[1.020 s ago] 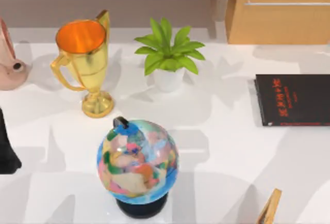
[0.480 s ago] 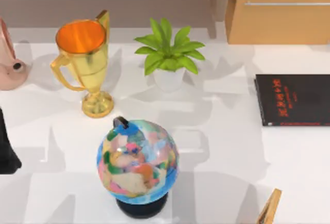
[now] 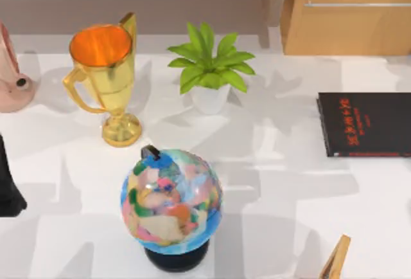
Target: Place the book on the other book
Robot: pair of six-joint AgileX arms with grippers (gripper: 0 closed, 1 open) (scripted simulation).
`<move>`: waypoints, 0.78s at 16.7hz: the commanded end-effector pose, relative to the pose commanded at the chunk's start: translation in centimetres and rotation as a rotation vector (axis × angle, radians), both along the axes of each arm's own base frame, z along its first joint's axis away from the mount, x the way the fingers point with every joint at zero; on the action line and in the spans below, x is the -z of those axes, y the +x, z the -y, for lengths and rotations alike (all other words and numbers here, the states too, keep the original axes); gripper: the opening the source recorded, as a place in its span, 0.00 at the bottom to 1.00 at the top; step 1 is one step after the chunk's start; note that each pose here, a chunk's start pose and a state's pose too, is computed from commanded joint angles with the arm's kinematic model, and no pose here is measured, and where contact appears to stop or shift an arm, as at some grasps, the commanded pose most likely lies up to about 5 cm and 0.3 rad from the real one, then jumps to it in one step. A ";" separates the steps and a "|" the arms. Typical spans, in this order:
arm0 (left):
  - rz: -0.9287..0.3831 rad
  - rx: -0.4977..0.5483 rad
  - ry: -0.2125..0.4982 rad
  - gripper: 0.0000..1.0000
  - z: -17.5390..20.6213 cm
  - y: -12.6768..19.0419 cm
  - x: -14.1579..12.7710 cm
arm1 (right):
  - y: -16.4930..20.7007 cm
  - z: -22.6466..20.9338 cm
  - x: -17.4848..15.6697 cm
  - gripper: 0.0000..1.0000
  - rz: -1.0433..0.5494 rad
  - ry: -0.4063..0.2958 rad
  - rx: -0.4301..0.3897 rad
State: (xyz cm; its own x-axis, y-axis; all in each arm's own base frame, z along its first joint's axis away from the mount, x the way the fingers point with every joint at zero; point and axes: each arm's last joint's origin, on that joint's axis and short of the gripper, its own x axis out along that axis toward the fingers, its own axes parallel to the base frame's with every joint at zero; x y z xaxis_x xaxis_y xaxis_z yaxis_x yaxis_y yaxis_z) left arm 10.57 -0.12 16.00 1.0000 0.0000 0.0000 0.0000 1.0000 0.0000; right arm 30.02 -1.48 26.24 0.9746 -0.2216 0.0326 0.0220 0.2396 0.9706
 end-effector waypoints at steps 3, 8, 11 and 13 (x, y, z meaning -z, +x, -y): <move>0.000 0.000 0.000 1.00 0.0 0.0 0.0 | -1.6 -4.0 7.3 0.00 -0.233 0.193 -0.091; 0.000 0.000 0.000 1.00 0.0 0.0 0.0 | -4.6 -6.9 14.3 0.00 -0.523 0.287 -0.136; 0.000 0.000 0.000 1.00 0.0 0.0 0.0 | -4.6 -7.0 14.4 0.00 -0.525 0.287 -0.136; 0.000 0.000 0.000 1.00 0.0 0.0 0.0 | -4.6 -6.9 14.3 0.00 -0.521 0.289 -0.134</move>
